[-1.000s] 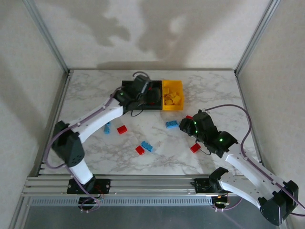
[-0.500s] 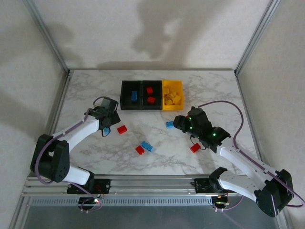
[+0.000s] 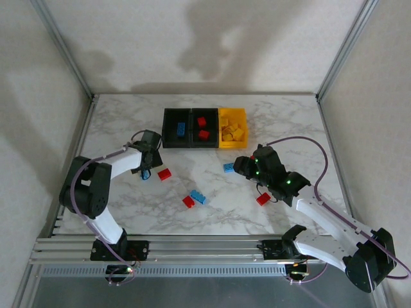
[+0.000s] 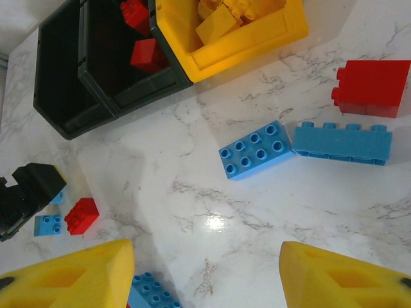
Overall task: Sort the legos into containers by color
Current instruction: Pick up the lego from the middle-left of the table, then place the lego in the container, then pick up the lego from the middle-left of the table, then place the lego in the container.
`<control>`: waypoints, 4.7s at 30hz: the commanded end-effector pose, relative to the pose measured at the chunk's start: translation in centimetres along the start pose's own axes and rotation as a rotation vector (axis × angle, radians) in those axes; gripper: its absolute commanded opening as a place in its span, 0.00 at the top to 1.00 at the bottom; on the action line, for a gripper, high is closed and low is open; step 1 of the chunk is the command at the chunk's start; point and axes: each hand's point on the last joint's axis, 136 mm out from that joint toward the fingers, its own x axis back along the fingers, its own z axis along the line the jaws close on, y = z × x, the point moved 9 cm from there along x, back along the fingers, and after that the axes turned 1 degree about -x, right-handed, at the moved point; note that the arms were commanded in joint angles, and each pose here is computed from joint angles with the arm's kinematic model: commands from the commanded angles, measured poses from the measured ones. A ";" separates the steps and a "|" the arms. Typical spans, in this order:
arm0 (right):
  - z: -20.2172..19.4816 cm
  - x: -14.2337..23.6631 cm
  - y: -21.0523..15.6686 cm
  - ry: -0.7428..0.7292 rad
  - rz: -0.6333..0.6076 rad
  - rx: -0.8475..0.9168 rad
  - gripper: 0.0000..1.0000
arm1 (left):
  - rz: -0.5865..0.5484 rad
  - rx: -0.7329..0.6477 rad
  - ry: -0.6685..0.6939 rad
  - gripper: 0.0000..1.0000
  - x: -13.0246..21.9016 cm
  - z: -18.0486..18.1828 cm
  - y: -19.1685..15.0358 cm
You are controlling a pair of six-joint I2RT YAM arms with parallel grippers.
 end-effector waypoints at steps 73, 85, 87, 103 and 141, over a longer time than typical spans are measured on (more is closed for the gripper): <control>0.9 -0.9 0.1 0.031 0.016 0.042 0.39 | -0.196 0.004 -0.221 0.27 12.6 -4.6 5.0; 1.6 -2.0 -0.1 0.042 0.040 0.057 0.38 | -0.089 0.226 -0.057 0.11 7.9 1.6 -2.7; 1.3 -1.9 -0.2 0.035 0.037 0.053 0.38 | -0.087 0.263 -0.051 0.11 7.6 1.8 -3.1; 0.7 -1.6 -0.4 0.007 0.025 0.044 0.38 | -0.052 0.291 0.058 0.18 3.4 1.2 -3.2; 0.1 -0.4 -0.5 -0.001 -0.001 0.015 0.39 | -0.174 0.162 -0.213 0.73 8.0 -9.7 9.9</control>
